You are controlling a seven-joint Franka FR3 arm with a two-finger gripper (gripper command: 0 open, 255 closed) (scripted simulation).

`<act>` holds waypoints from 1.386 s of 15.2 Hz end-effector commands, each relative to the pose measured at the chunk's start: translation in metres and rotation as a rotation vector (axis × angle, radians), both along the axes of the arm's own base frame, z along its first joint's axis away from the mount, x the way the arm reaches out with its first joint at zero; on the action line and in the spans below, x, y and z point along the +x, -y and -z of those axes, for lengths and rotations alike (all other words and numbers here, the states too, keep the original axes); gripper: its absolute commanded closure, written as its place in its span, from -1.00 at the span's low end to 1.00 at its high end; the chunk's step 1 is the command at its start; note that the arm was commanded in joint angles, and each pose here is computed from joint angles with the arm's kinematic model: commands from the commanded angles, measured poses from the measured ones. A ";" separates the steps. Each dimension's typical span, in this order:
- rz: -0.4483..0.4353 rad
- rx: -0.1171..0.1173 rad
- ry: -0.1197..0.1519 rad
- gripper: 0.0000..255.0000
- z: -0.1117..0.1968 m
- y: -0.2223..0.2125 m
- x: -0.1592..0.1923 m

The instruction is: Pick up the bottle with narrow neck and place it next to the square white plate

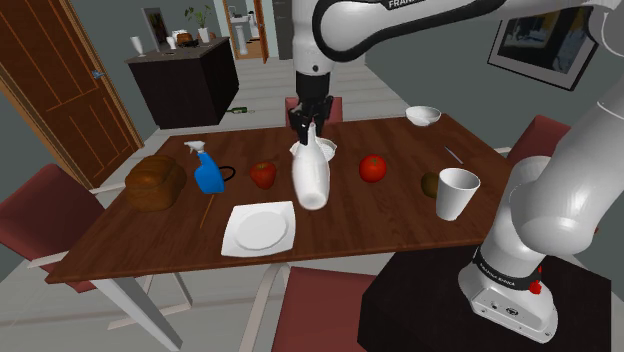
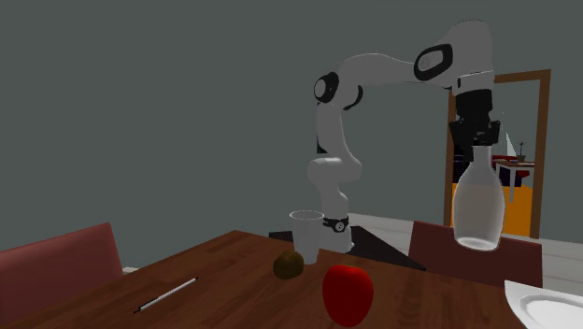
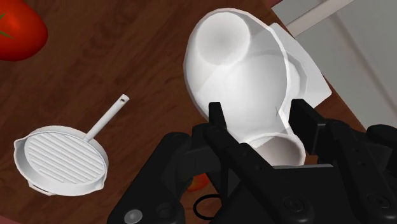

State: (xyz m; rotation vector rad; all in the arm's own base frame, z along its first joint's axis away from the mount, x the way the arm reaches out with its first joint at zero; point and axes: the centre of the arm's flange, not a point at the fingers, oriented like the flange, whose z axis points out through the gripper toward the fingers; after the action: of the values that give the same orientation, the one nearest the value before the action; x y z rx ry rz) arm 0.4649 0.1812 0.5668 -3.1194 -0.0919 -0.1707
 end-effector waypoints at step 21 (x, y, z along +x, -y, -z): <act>0.000 0.000 0.001 1.00 0.116 0.001 0.001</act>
State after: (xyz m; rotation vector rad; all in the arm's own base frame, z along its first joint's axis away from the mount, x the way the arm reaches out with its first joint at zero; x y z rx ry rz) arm 0.4647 0.1816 0.4556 -3.1194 -0.0917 -0.1706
